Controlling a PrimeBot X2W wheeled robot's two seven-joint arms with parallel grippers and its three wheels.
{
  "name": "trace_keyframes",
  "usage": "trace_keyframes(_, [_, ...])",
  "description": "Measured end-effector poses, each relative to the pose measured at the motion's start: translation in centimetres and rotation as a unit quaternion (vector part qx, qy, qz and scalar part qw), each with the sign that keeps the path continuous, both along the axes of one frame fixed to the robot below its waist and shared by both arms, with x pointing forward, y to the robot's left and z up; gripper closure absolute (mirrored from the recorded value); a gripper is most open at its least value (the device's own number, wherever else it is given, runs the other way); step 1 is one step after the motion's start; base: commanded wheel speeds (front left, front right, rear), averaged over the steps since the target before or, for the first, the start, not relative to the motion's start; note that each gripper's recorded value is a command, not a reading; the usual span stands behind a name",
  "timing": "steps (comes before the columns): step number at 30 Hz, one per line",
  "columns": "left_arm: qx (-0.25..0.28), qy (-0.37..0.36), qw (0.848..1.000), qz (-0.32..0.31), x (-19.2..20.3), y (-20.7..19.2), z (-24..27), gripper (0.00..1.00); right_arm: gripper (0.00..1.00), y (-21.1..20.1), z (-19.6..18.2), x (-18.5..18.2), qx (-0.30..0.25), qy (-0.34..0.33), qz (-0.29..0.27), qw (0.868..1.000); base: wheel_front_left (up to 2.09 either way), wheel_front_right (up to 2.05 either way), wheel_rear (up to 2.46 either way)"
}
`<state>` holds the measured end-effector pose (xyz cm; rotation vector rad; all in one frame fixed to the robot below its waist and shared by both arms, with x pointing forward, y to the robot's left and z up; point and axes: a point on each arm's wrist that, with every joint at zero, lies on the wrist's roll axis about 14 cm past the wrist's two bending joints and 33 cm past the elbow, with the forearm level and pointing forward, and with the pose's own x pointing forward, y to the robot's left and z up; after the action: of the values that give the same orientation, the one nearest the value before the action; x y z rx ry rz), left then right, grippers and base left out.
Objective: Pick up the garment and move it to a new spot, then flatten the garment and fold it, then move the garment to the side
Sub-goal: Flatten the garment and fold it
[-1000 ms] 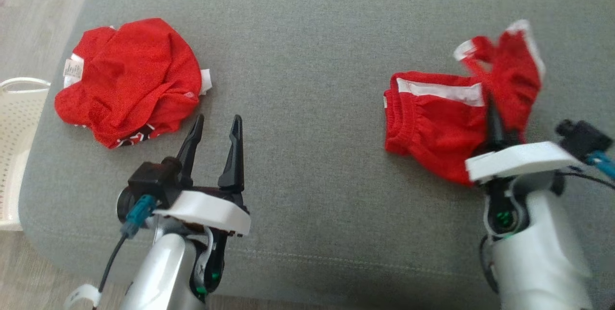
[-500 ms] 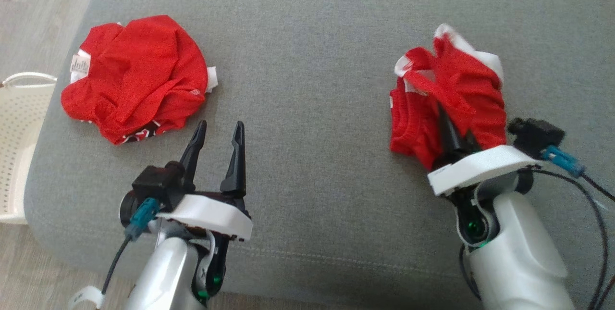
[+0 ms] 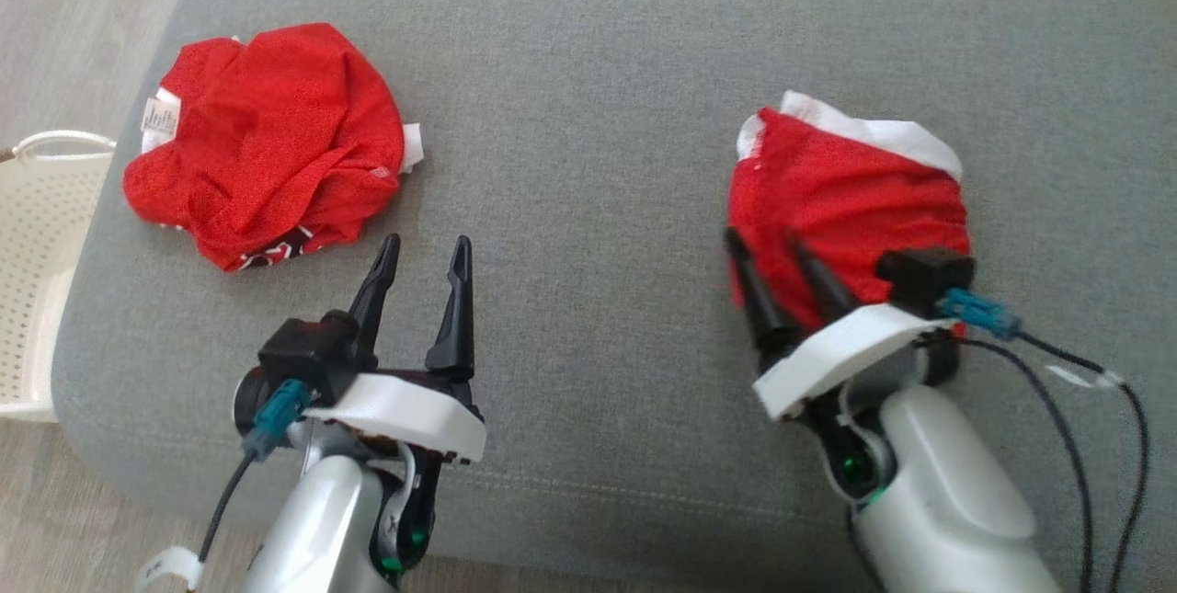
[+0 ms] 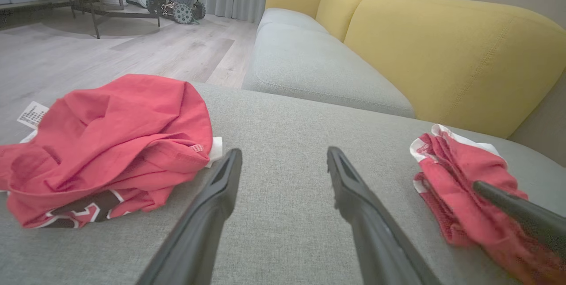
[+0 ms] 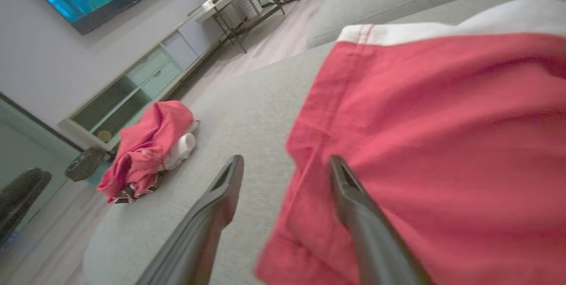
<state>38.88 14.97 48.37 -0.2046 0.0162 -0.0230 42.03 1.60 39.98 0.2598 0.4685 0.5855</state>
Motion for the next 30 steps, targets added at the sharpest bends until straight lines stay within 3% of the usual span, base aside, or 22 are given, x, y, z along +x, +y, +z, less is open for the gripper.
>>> trace_keyframes(6, [-0.006, -0.003, 1.000, -0.006, 0.1, -0.4, 0.2, 0.00, 0.00, 1.7, -0.8, -3.0, 0.003, 0.037, 0.040, 0.999, 0.00, 0.00, 0.00])
trace_keyframes(10, [-0.007, -0.003, 1.000, -0.008, 0.2, -0.7, 0.2, 0.00, 0.00, 1.4, -1.1, -3.3, 0.000, 0.047, 0.039, 0.998, 0.00, 0.00, 0.00])
trace_keyframes(18, [-0.011, -0.003, 1.000, -0.013, 0.5, -1.1, 0.2, 0.00, 0.00, -2.8, 4.8, 2.3, 0.051, -0.056, -0.063, 0.995, 0.00, 0.00, 0.00])
trace_keyframes(23, [-0.012, -0.002, 1.000, -0.013, 0.6, -1.0, 0.1, 0.00, 0.00, -6.6, 5.9, 4.5, 0.006, -0.105, -0.108, 0.989, 0.00, 0.00, 0.00])
trace_keyframes(30, [-0.012, 0.007, 1.000, -0.016, 0.9, -1.1, -0.6, 0.00, 0.00, -6.5, 3.8, 5.6, -0.057, -0.116, -0.088, 0.988, 0.00, 0.00, 0.00])
